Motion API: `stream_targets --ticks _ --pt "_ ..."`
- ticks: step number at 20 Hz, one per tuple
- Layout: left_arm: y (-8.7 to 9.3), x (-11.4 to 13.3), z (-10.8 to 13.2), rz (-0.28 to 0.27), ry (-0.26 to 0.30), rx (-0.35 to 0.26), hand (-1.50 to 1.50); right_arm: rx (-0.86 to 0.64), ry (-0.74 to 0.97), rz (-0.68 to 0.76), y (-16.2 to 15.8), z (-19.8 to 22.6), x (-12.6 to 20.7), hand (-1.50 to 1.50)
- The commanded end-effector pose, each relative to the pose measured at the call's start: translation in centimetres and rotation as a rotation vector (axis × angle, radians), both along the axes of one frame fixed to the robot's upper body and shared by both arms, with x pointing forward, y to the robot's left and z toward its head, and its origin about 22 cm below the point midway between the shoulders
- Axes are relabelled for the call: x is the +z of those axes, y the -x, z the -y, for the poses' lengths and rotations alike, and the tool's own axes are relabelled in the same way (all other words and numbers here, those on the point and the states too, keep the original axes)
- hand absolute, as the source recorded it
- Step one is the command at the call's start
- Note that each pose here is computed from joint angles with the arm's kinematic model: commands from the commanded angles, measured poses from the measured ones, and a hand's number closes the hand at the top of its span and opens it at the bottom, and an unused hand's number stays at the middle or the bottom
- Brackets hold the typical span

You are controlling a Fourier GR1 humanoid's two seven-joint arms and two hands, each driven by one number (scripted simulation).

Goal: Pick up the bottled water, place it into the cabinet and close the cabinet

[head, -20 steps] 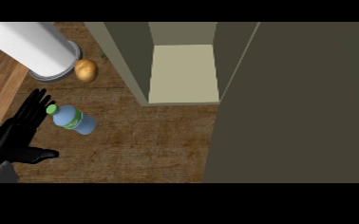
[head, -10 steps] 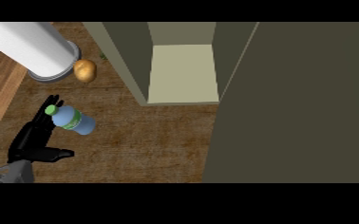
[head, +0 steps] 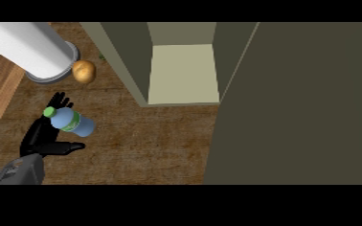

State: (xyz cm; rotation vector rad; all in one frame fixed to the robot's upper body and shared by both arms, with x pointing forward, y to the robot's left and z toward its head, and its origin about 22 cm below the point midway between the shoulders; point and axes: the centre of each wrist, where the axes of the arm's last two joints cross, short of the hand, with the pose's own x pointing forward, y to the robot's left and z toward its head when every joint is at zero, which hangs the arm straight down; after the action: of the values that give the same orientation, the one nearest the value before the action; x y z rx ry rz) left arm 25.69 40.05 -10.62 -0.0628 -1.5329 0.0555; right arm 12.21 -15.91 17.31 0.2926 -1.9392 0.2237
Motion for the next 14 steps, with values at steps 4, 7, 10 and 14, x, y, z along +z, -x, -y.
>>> stream_targets --ticks 4,7,10,14 --pt "0.2 -0.5 0.0 0.103 0.077 0.004 -1.50 -0.051 0.017 0.058 1.0 0.8 0.7 -1.50" --pt "-1.6 -0.8 2.8 0.112 0.117 -0.003 1.50 -0.031 0.038 0.064 1.0 1.1 1.5 -1.50" --pt "-0.8 -1.2 2.4 0.124 0.157 -0.043 1.50 -0.040 0.025 0.068 0.6 0.0 0.9 -1.50" --pt "-2.0 -0.2 2.5 0.145 0.117 -0.130 1.50 -0.045 0.029 0.056 1.9 0.9 1.0 -1.50"
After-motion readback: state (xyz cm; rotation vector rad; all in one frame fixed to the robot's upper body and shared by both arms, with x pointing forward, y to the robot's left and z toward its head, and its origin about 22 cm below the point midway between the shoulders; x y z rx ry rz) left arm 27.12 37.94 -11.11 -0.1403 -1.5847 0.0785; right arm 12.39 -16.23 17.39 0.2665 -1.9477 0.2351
